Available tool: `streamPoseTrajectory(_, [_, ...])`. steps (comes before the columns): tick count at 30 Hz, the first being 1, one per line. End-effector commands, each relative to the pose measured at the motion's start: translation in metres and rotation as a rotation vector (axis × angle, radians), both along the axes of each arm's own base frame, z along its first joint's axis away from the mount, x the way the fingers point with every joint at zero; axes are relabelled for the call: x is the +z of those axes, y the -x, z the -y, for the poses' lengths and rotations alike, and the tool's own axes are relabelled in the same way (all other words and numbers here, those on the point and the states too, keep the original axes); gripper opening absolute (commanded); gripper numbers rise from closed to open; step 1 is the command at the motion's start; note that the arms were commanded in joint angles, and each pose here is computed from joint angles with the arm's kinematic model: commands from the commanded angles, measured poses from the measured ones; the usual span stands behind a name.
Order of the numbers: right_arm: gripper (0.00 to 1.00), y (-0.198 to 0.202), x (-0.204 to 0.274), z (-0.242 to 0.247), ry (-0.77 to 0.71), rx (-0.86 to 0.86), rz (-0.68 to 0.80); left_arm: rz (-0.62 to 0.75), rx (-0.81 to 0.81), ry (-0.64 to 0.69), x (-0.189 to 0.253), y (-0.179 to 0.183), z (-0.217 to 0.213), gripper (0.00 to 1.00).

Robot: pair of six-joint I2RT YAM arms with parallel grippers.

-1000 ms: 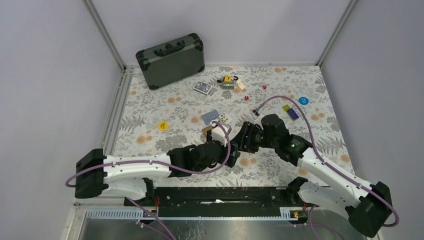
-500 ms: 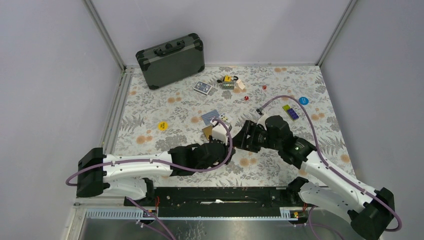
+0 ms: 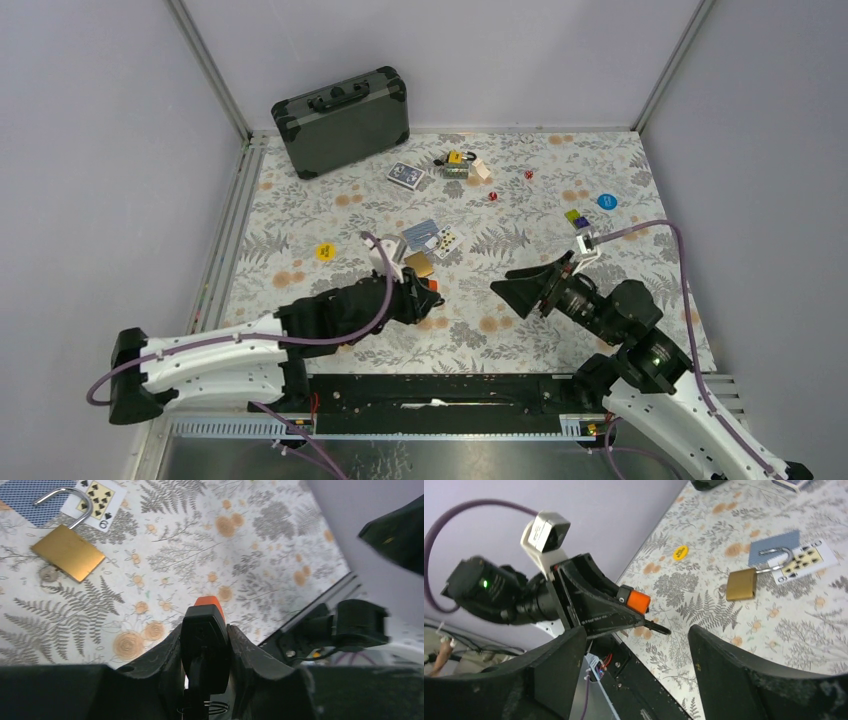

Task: Lock with the key
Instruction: Pick up the lock from the center of the board.

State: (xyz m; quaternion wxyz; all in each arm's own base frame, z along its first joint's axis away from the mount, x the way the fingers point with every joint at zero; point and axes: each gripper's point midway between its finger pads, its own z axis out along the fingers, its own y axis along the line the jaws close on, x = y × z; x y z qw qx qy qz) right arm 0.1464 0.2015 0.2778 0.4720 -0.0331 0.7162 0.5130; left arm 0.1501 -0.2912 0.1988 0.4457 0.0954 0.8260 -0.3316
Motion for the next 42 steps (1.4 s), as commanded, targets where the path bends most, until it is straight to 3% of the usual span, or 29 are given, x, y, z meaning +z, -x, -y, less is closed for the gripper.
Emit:
streamPoseTrajectory(1, [0.79, 0.018, 0.015, -0.012, 0.029, 0.154, 0.288, -0.064, -0.069, 0.263, 0.048, 0.013, 0.009, 0.00])
streamPoseTrajectory(9, [0.76, 0.047, 0.006, -0.035, 0.089, 0.424, 0.529, -0.182, -0.192, 0.474, 0.072, 0.043, 0.017, 0.00])
streamPoseTrajectory(17, [0.61, 0.046, -0.011, -0.058, 0.099, 0.558, 0.504, -0.205, -0.284, 0.539, 0.085, 0.057, 0.027, 0.00])
streamPoseTrajectory(27, [0.59, 0.062, -0.041, -0.084, 0.127, 0.625, 0.450, -0.189, -0.315, 0.556, 0.101, 0.059, 0.031, 0.00])
streamPoseTrajectory(31, [0.50, 0.069, -0.052, -0.093, 0.151, 0.650, 0.438, -0.192, -0.311, 0.573, 0.101, 0.059, 0.032, 0.00])
streamPoseTrajectory(38, [0.25, 0.068, -0.068, -0.104, 0.201, 0.658, 0.408, -0.178, -0.306, 0.584, 0.106, 0.059, 0.027, 0.00])
streamPoseTrajectory(42, [0.19, 0.063, -0.065, -0.104, 0.202, 0.627, 0.415, -0.175, -0.286, 0.573, 0.103, 0.057, 0.023, 0.00])
